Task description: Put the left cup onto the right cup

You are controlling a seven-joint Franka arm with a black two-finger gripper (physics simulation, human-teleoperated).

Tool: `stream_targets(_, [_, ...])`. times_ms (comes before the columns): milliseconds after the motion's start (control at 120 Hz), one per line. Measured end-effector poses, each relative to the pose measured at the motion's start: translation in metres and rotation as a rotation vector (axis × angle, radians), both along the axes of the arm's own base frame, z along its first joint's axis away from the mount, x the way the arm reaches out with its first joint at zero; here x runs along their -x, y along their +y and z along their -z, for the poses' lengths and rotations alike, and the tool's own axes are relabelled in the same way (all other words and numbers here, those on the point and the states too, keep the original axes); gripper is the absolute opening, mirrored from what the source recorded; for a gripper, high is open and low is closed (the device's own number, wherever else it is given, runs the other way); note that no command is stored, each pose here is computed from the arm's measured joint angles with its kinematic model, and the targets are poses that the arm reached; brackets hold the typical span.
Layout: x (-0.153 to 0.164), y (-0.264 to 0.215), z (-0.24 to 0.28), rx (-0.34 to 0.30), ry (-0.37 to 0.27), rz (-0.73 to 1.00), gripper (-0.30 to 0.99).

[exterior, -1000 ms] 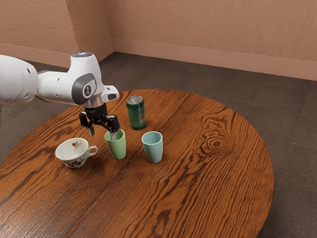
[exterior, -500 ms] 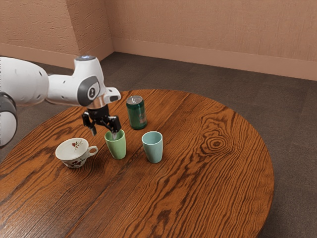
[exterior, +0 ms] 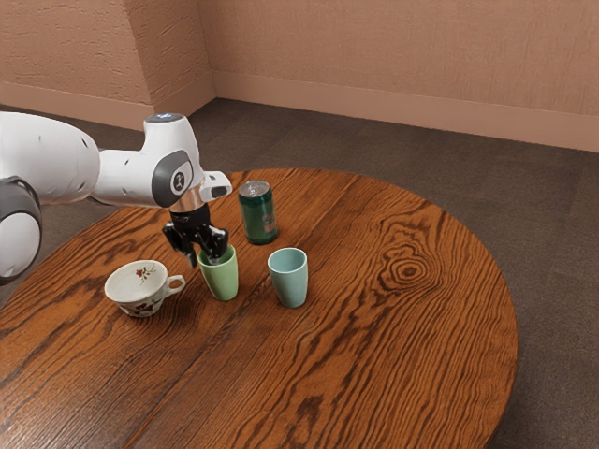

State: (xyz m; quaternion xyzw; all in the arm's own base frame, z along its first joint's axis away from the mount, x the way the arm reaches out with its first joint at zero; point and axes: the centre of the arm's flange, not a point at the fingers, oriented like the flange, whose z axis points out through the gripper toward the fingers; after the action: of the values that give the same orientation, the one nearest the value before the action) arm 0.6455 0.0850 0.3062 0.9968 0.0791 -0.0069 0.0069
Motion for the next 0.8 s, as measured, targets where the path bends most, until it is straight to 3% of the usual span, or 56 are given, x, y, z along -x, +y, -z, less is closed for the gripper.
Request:
stream_targets(117, [0.000, 0.000, 0.000, 0.001, -0.002, 0.001, 0.08])
stream_targets(267, [0.000, 0.001, 0.000, 0.002, -0.002, 0.001, -0.02])
stream_targets(667, [-0.001, -0.001, -0.010, 0.002, -0.017, 0.001, -0.08])
stream_targets(800, [-0.002, -0.013, -0.037, 0.007, -0.054, 0.018, -0.08])
